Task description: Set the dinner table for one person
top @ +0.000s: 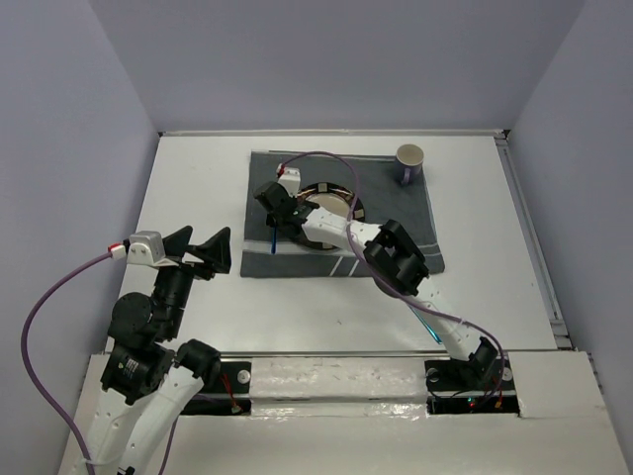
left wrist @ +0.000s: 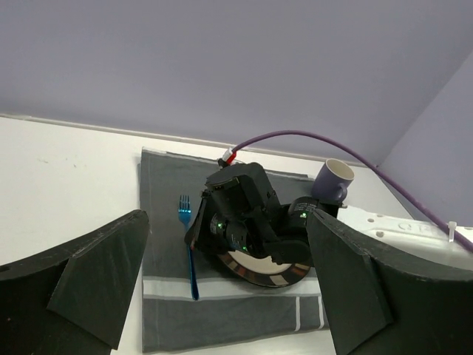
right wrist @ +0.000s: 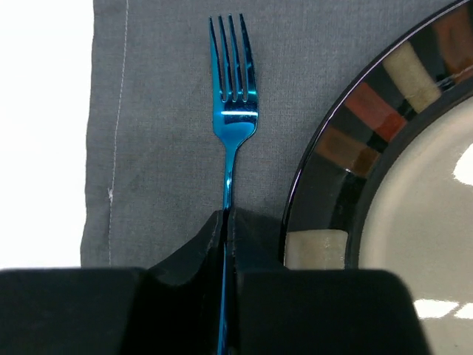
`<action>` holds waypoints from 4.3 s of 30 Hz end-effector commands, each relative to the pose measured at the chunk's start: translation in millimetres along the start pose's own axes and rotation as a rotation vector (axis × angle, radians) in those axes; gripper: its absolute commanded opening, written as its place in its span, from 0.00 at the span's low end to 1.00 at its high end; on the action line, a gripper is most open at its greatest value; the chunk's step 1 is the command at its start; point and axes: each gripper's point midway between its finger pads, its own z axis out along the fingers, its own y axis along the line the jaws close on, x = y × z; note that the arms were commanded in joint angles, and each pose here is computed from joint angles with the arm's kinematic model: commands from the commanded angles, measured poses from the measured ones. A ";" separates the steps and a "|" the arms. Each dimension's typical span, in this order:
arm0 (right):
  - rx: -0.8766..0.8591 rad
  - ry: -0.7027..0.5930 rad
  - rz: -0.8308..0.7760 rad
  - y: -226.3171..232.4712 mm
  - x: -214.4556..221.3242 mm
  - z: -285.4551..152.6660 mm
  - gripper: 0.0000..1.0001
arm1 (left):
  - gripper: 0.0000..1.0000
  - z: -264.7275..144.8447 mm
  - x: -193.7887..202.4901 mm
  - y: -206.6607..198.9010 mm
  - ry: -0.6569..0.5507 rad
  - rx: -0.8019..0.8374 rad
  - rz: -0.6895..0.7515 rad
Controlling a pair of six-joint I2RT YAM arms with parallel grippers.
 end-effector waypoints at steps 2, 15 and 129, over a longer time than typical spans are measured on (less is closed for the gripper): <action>-0.069 -0.040 0.033 23.3 -27.4 -6.7 0.25 | 0.98 1.7 -10.2 -2.9 -0.037 0.008 -0.003; -0.277 -0.116 -0.011 44.8 -110.1 -114.2 0.55 | 0.98 -2.4 -15.0 -5.1 -0.055 0.025 -0.006; 0.062 0.310 -0.067 -276.9 -114.2 -63.2 0.40 | 0.98 10.3 6.3 -6.3 0.027 0.014 0.018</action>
